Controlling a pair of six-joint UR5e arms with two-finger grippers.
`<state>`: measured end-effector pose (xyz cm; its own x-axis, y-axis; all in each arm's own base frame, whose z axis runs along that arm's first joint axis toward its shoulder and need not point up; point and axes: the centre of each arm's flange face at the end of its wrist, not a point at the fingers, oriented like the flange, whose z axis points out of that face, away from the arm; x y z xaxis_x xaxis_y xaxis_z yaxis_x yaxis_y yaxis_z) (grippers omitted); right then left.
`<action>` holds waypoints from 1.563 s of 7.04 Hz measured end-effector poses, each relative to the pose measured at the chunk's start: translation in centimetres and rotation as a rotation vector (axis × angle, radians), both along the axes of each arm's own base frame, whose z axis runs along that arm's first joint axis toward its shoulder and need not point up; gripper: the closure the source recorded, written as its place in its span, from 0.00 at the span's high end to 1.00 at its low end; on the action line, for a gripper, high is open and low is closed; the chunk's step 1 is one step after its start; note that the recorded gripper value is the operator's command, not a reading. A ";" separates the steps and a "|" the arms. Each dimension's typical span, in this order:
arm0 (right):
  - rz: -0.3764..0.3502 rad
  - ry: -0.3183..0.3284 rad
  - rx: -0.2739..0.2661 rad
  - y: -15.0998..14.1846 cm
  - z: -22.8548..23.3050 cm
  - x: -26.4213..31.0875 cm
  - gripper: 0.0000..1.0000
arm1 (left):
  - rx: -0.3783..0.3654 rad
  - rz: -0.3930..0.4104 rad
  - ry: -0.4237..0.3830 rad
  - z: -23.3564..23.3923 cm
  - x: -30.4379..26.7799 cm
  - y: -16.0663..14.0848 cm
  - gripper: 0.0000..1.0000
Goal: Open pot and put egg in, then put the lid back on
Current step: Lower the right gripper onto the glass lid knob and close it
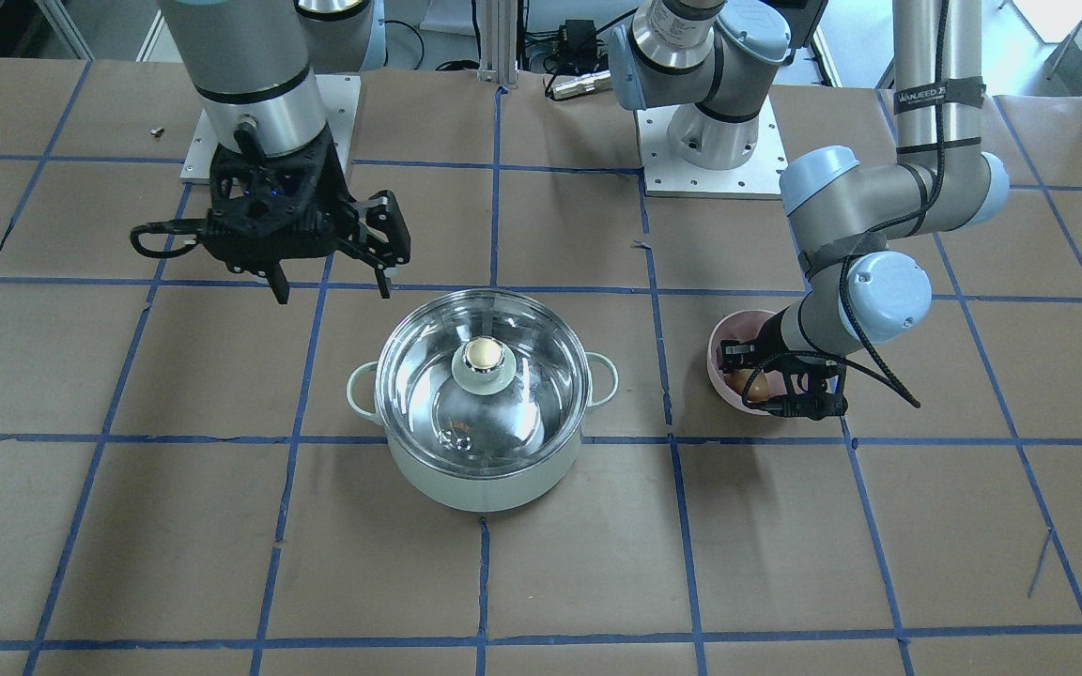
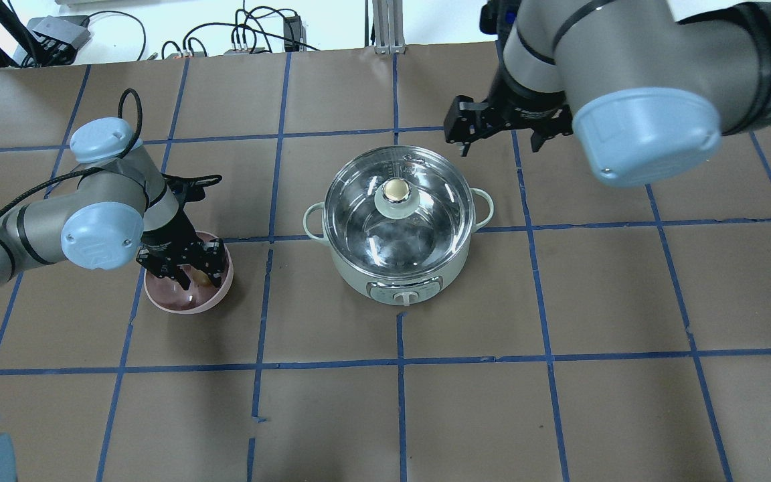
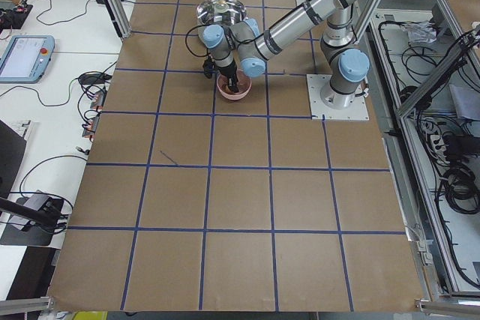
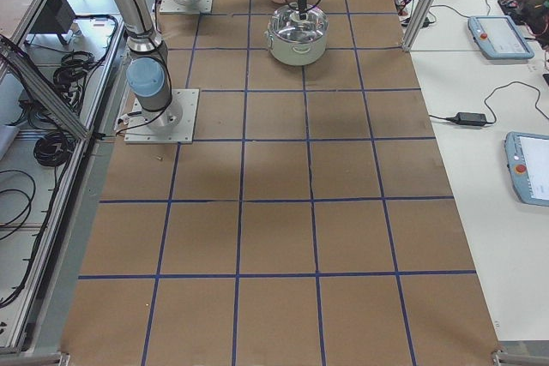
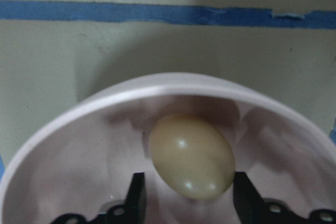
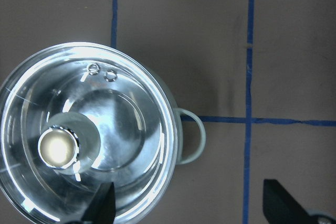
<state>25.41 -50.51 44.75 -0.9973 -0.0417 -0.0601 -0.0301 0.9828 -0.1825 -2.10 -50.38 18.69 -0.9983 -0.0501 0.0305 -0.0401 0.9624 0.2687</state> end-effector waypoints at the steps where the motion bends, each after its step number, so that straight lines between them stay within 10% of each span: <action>1: -0.016 -0.023 -0.019 -0.5 -1.4 3.9 0.99 | -0.002 0.000 0.000 0.1 0.0 0.0 0.54; 7: -0.038 -0.026 0.035 -0.7 -8.8 9.0 0.97 | -0.003 0.003 0.000 0.2 0.0 0.0 0.56; 11: -0.037 -0.018 0.057 -0.6 -10.2 9.1 0.58 | 0.009 0.002 0.003 0.7 0.0 0.0 0.42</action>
